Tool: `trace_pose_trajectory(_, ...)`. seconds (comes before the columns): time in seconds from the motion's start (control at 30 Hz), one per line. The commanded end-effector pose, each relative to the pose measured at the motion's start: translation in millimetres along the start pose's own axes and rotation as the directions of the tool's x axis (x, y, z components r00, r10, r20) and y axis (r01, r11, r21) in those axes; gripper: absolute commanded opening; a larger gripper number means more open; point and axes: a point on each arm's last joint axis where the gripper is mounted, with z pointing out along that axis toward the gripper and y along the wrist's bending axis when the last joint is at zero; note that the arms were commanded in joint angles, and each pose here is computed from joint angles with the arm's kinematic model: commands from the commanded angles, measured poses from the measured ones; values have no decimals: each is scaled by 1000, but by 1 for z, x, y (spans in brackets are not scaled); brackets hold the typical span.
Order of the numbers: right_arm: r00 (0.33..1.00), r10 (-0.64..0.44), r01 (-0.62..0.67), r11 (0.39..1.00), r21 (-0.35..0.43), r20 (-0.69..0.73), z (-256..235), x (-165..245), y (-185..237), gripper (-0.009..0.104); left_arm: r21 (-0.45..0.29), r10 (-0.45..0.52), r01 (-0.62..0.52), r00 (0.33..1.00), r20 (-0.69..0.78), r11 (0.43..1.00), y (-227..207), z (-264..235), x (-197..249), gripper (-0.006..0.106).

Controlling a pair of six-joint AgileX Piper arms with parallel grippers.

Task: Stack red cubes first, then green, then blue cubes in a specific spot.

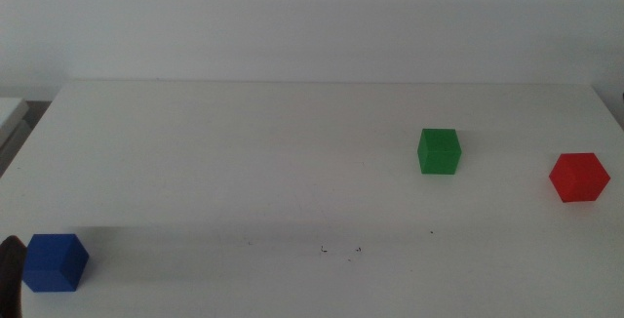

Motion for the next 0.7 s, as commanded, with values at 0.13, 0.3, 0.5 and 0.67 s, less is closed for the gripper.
trace_pose_trajectory(0.13, 997, -13, 16, 999, 41, -70, 41, -29, -17, 91, -3, -9, 9, 1000, 9, 1000, 0, 0, -1, 91)
trace_pose_trajectory(0.3, 994, -12, 16, 999, 42, -110, 75, -52, -22, 91, -3, -9, 9, 1000, 9, 1000, 0, 0, -1, 91)
trace_pose_trajectory(0.5, 985, -25, 38, 996, 76, -169, 108, -61, -28, 91, -3, -9, 9, 1000, 9, 1000, 0, 0, -1, 91)
trace_pose_trajectory(0.67, 975, -16, 30, 998, 58, -221, 131, -60, -29, 91, -3, -9, 9, 1000, 11, 1000, 0, 0, -1, 91)
